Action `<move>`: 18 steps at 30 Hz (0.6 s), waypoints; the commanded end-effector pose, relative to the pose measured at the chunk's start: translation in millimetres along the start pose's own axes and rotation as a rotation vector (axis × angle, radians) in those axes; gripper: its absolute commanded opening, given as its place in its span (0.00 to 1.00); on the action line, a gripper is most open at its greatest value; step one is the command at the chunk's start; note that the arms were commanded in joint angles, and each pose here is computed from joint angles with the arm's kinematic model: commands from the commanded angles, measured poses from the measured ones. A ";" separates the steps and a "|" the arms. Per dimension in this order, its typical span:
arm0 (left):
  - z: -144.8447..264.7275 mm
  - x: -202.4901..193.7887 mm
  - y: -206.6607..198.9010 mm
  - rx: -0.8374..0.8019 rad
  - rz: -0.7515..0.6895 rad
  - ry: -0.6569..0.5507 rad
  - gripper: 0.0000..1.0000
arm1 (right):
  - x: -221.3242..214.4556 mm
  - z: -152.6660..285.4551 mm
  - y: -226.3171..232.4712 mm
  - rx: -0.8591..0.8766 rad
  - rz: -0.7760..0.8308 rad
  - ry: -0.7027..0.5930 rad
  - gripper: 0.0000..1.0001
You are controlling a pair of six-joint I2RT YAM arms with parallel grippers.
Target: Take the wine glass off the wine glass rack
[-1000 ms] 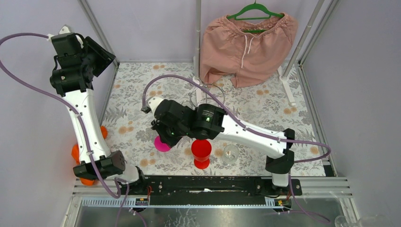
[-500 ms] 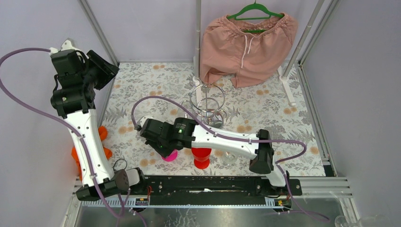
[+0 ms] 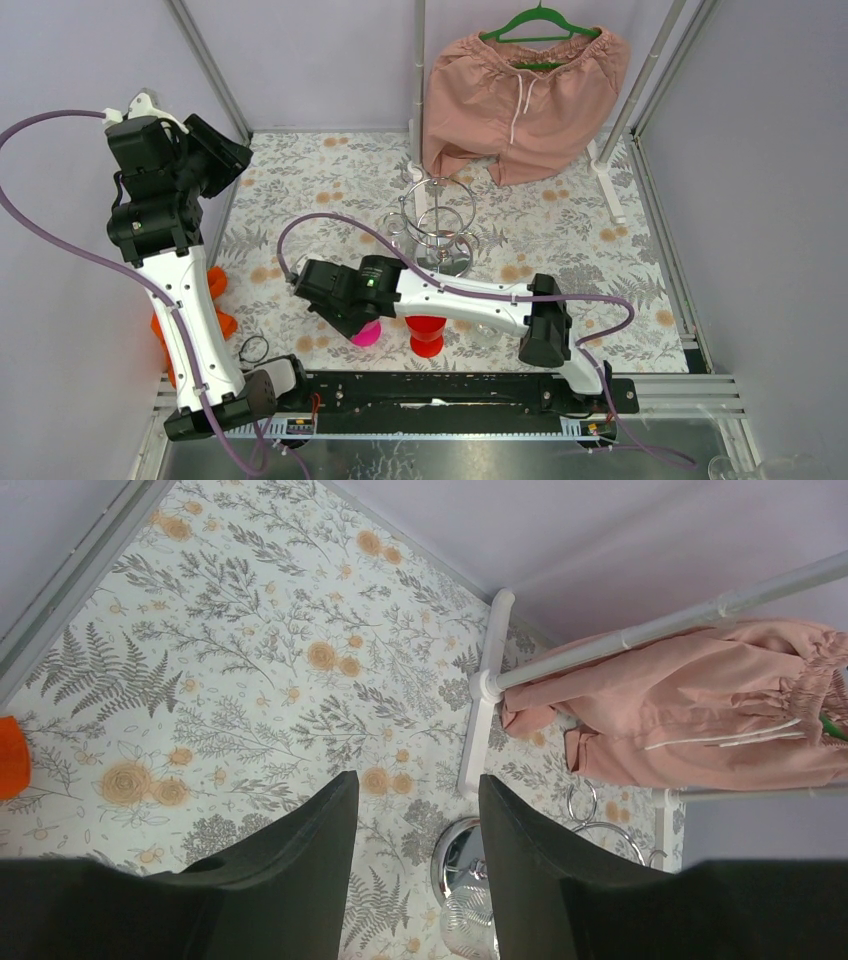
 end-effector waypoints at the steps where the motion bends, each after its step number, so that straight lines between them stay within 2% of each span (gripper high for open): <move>1: 2.0 11.7 -0.9 0.007 -0.041 -0.045 0.55 | 1.3 -11.2 2.7 -0.011 -0.004 0.002 0.00; 18: 5.0 10.9 0.1 0.011 -0.054 -0.052 0.55 | 1.8 -27.3 7.8 0.006 0.003 0.028 0.00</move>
Point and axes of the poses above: each gripper's point midway between its finger pads, its own z axis back along the fingers, its own y axis along the line the jaws close on, x = y × z, the point moved 5 cm from there along z, back along the fingers, and after that the axes turned 3 degrees about z, right-handed, at the moved point
